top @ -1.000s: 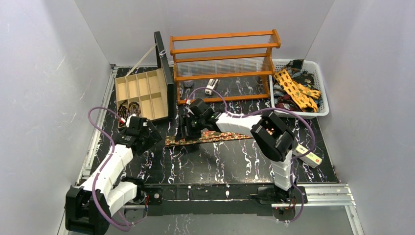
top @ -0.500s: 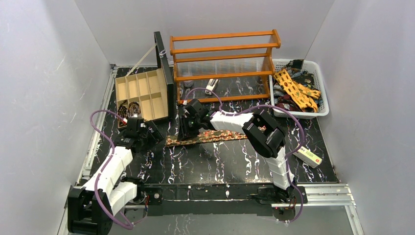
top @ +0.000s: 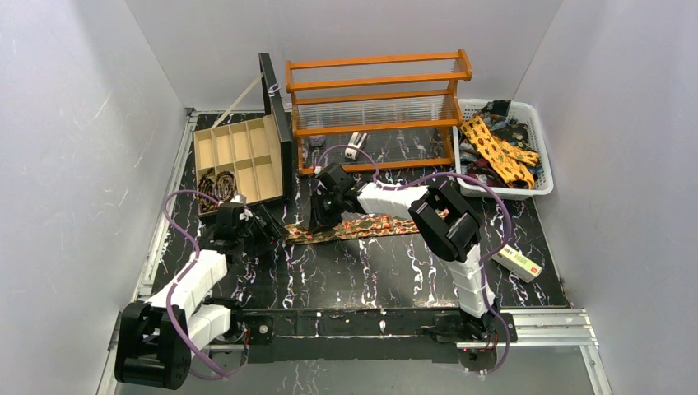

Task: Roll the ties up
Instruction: Roll the tie at the center of the board.

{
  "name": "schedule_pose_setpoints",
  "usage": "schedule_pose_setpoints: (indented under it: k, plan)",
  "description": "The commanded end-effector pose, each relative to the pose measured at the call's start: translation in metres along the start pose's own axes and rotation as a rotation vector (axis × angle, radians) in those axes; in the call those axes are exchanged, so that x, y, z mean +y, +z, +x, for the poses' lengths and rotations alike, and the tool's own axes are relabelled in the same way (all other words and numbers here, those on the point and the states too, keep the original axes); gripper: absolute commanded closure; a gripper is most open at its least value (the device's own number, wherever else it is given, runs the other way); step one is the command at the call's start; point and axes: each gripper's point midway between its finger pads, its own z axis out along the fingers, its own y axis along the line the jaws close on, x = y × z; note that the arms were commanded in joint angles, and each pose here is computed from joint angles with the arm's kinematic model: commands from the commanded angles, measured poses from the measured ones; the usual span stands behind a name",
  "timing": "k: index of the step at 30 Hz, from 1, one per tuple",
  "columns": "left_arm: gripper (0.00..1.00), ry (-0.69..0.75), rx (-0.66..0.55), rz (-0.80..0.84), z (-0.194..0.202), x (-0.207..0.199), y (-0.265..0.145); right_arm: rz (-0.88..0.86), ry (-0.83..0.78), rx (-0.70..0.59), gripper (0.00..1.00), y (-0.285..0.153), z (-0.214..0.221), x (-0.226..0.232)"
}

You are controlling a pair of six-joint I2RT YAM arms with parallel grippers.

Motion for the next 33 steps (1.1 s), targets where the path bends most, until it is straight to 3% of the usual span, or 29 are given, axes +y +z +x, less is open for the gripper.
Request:
schedule_pose_setpoints:
  k: [1, 12, 25, 33]
  plan:
    - [0.27, 0.012, 0.005, 0.096, 0.003, -0.011, 0.004, 0.033, 0.0, 0.045, 0.75, 0.005, 0.007, -0.015]
    - [0.3, 0.027, -0.006, 0.157, -0.003, -0.022, 0.012, -0.059, -0.018, 0.074, 0.68, 0.003, 0.01, 0.002]
    - [0.71, 0.019, 0.014, 0.213, 0.017, -0.013, 0.021, -0.062, 0.002, 0.1, 0.64, -0.001, 0.018, 0.002]
    - [0.72, 0.078, 0.014, 0.143, 0.014, -0.002, 0.023, -0.059, -0.065, 0.016, 0.53, -0.029, -0.01, 0.026]
